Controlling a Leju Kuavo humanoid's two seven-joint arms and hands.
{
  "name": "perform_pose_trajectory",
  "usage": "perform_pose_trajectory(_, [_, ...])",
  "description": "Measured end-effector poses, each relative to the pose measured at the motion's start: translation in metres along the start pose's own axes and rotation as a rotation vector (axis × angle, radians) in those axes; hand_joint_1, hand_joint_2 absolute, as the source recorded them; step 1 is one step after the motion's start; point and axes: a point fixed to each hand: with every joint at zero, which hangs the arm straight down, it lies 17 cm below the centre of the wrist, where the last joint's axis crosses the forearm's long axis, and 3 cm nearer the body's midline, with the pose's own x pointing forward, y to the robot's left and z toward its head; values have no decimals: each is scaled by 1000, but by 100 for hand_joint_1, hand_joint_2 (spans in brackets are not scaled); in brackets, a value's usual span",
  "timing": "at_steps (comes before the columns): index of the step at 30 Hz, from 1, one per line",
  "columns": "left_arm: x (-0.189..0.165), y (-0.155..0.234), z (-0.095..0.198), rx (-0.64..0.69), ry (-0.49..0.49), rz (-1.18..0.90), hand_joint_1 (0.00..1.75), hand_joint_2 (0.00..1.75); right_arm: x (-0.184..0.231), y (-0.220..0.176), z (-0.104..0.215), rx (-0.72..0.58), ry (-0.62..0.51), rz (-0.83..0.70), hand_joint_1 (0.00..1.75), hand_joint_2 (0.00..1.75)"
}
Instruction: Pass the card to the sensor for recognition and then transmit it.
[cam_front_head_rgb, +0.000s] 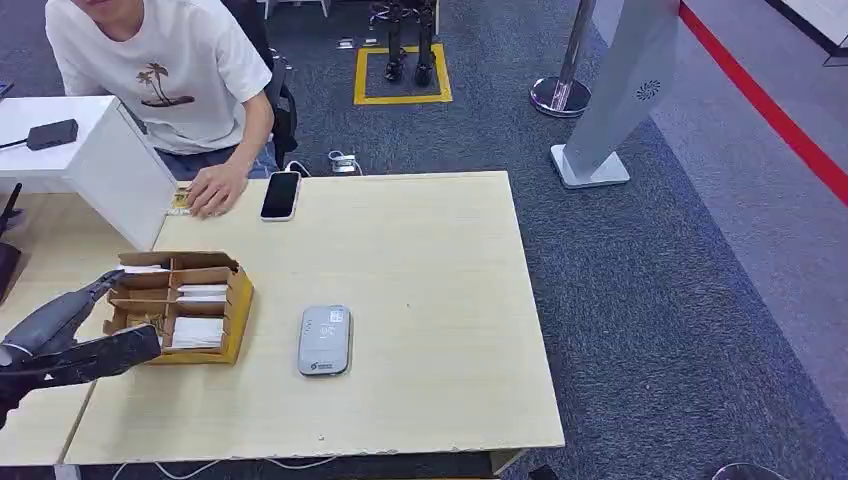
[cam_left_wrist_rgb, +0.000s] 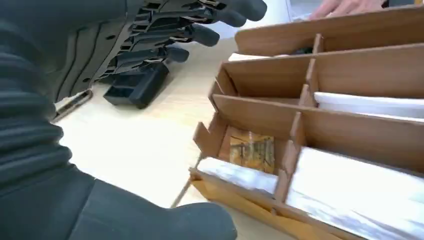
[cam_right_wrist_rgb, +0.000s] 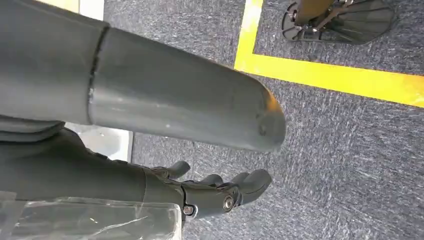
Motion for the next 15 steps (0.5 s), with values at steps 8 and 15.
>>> perform_pose_trajectory(8, [-3, 6, 5, -16, 4, 30, 0, 175, 0, 1, 0, 2, 0, 18, 0, 0])
perform_pose_trajectory(15, [7, 23, -12, 10, -1, 17, 0, 175, 4, 1, 0, 1, -5, 27, 0, 0])
